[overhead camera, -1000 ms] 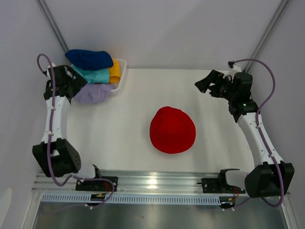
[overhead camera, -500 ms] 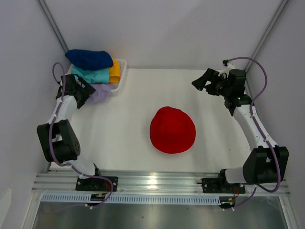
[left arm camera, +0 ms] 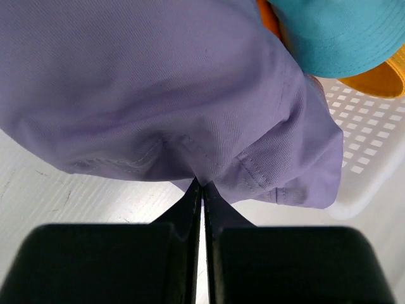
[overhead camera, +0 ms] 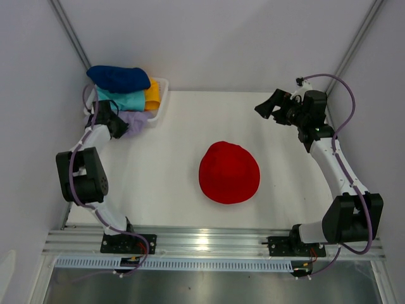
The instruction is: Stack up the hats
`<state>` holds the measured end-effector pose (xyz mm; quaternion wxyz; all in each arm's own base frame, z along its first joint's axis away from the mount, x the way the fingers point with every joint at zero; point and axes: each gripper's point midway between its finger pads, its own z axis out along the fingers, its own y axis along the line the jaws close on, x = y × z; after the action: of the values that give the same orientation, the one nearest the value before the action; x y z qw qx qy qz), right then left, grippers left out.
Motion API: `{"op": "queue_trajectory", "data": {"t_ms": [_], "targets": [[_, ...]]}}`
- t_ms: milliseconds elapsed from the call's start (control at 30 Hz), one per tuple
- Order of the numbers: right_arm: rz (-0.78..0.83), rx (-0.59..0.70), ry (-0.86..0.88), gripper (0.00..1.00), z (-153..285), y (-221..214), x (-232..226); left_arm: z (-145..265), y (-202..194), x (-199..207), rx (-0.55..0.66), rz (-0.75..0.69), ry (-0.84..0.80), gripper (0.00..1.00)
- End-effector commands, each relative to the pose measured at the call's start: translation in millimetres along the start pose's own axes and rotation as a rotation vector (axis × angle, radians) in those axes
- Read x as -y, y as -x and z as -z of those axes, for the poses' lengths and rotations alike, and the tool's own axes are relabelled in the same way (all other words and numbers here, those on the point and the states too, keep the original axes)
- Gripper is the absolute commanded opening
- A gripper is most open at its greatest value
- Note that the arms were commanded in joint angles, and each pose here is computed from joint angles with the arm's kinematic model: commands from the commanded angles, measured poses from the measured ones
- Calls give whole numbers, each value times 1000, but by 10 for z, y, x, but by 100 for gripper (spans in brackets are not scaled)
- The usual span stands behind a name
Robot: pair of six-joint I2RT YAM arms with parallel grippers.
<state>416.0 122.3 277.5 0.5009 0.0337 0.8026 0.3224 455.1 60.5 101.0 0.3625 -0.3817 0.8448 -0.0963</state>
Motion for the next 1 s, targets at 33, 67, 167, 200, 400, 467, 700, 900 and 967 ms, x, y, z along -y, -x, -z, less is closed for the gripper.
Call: {"op": "queue_trajectory", "data": {"t_ms": [33,67,167,200,400,467,700,900,967], "targets": [[34,72,51,99,83,244,-182,246,343,146,141,-32,-39,1],[31,74,56,100,91,240,-192,371,398,176,170,-58,-51,1],[23,74,67,99,104,232,-215,692,571,251,235,-116,-71,1],[22,70,79,100,114,225,-241,780,586,262,236,-132,-72,1],[26,48,232,99,221,286,-617,1548,554,688,211,-306,-212,1],[79,58,271,99,281,365,-775,1825,361,875,161,-395,-277,1],[256,99,489,100,505,367,-1428,3048,-325,1573,-84,-640,-645,1],[185,109,588,99,562,372,-1783,3933,-738,1919,-146,-736,-944,1],[163,102,641,99,613,332,-1931,4114,-867,1984,-189,-703,-1022,1]]}}
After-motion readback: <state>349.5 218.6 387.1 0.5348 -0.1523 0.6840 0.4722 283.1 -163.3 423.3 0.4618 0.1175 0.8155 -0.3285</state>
